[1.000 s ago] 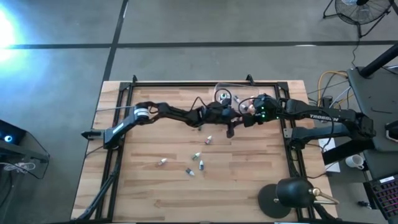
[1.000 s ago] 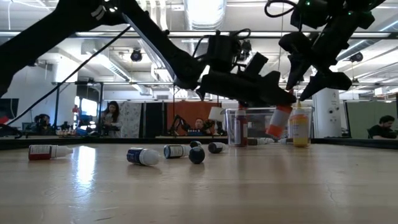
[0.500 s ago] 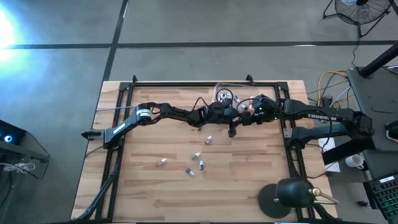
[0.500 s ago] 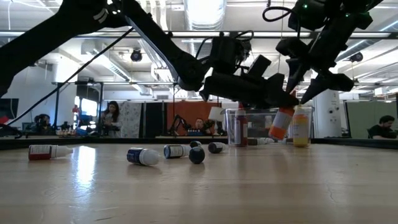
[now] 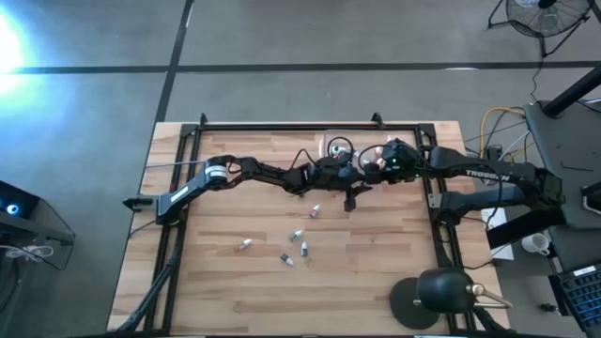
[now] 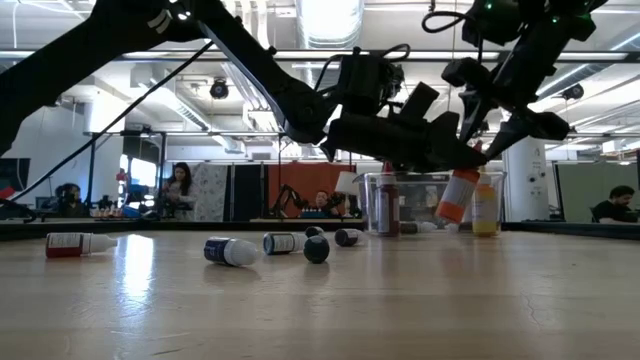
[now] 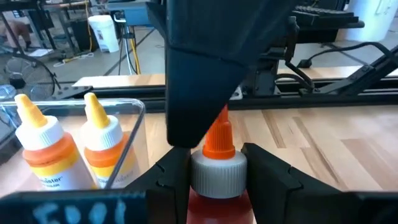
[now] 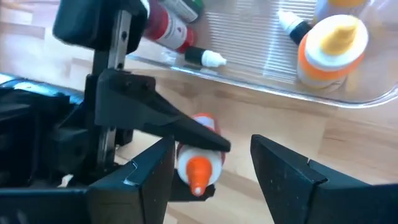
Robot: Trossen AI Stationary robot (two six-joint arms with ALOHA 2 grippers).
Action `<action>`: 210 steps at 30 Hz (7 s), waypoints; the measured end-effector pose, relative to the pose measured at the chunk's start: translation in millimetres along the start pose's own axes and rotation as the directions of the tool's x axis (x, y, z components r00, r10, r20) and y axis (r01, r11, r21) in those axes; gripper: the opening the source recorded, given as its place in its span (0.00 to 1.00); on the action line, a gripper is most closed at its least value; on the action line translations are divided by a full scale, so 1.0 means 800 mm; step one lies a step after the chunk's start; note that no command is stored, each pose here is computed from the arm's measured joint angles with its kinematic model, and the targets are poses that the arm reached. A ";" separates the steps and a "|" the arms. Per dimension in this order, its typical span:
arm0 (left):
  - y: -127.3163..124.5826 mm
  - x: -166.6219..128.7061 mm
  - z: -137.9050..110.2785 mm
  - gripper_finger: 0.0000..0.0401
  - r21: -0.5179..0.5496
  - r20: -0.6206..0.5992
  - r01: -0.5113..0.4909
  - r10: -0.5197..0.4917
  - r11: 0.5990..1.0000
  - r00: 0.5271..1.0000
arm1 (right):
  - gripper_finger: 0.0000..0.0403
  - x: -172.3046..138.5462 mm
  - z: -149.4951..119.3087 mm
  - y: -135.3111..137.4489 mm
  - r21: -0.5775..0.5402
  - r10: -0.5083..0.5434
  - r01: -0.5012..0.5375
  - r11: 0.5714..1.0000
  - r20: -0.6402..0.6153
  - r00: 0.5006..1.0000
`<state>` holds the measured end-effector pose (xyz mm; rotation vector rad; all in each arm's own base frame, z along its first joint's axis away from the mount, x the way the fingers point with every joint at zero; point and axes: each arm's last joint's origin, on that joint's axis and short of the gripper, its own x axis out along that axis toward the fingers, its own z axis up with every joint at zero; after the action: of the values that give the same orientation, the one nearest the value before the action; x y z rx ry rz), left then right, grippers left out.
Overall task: Pick & Place food coloring
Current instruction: Put the large orange food coloring bottle into the transparent bin, then put the small green food coloring bottle into the transparent bin
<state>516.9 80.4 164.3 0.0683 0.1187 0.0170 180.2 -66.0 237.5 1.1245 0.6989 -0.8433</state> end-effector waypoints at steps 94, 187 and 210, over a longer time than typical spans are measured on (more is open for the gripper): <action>-0.006 0.001 0.034 0.27 -0.012 -0.056 -0.187 0.186 0.982 0.981 | 0.26 -0.010 0.001 0.005 -0.051 0.006 -0.007 0.999 -0.036 0.999; -0.019 -0.213 0.000 0.44 -0.485 -0.698 -0.663 0.204 0.570 0.687 | 0.59 -0.042 0.147 0.047 -0.564 -0.215 0.204 0.800 0.048 0.975; -0.014 -0.155 -0.036 0.35 -0.349 -0.825 -0.734 0.180 0.582 0.535 | 0.59 -0.071 0.106 0.010 -0.524 -0.230 0.246 0.816 0.097 0.968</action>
<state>390.7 68.8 149.9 -0.6799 0.9106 0.7037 163.1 -133.4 313.0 0.5241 0.9926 -0.8028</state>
